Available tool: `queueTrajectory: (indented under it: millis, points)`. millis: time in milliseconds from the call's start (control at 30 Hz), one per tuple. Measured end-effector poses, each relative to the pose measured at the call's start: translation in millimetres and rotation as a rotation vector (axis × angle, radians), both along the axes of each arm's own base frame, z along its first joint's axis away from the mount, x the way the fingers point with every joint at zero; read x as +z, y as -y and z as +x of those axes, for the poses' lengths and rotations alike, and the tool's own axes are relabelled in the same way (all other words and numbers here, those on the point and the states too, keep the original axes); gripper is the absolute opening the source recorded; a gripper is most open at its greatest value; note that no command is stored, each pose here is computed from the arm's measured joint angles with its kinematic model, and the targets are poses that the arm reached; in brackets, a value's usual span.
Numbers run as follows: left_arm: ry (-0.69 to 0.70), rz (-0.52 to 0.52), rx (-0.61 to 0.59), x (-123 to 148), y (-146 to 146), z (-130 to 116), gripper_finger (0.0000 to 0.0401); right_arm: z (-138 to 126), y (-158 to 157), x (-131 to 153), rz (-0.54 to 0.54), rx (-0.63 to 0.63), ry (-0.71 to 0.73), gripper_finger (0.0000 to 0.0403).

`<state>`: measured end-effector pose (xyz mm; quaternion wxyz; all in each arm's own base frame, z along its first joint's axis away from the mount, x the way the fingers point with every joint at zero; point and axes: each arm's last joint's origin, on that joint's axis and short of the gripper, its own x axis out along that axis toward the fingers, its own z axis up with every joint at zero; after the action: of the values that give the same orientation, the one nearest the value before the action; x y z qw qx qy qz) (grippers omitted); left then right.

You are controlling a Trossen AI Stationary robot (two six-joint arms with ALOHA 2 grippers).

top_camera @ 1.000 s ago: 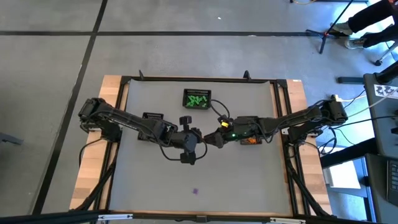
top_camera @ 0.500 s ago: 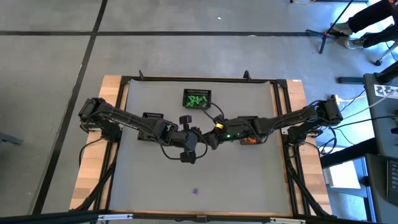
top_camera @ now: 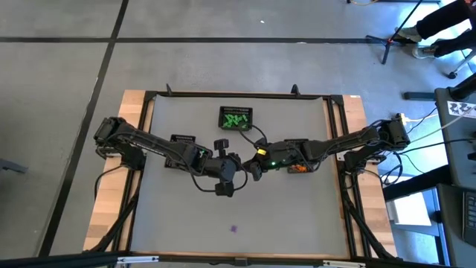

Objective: Sort Halloween decoration
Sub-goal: Put the orange spider toy into the right bin

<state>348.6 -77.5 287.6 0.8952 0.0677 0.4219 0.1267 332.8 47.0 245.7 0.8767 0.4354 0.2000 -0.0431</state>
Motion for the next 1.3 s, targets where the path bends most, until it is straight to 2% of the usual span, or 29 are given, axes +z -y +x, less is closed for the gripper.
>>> queueTrajectory:
  millis: [233, 467, 567, 733, 867, 967, 1100, 1300]
  points:
    - [-0.021, -0.036, -0.025, -1, 0, -1, 0.0007, 0, 2, 0, -0.001, 0.042, -0.001, 0.0007]
    - [-0.059, -0.044, -0.033, 4, -2, -10, 0.0073, -3, 21, 7, 0.034, 0.075, -0.001, 0.0016]
    - [-0.062, -0.039, -0.022, 10, -4, -16, 0.0098, -13, 32, 12, 0.023, 0.11, -0.05, 0.0016]
    - [-0.015, -0.104, 0.024, 21, -6, -23, 0.0113, -54, 49, 25, -0.035, 0.128, -0.236, 0.0011]
    - [-0.022, -0.142, -0.003, 21, -3, -24, 0.0114, -107, 54, 36, -0.13, 0.042, -0.455, 0.0016]
    - [0.038, -0.159, -0.02, 20, 3, -20, 0.0114, -144, 55, 43, -0.202, -0.03, -0.58, 0.002]
    - [0.132, -0.228, -0.074, 8, 10, -12, 0.0114, -172, 55, 37, -0.184, -0.075, -0.672, 0.0021]
    - [0.243, -0.394, -0.154, -10, 20, -7, 0.0114, -187, 53, 0, -0.098, -0.081, -0.757, 0.003]
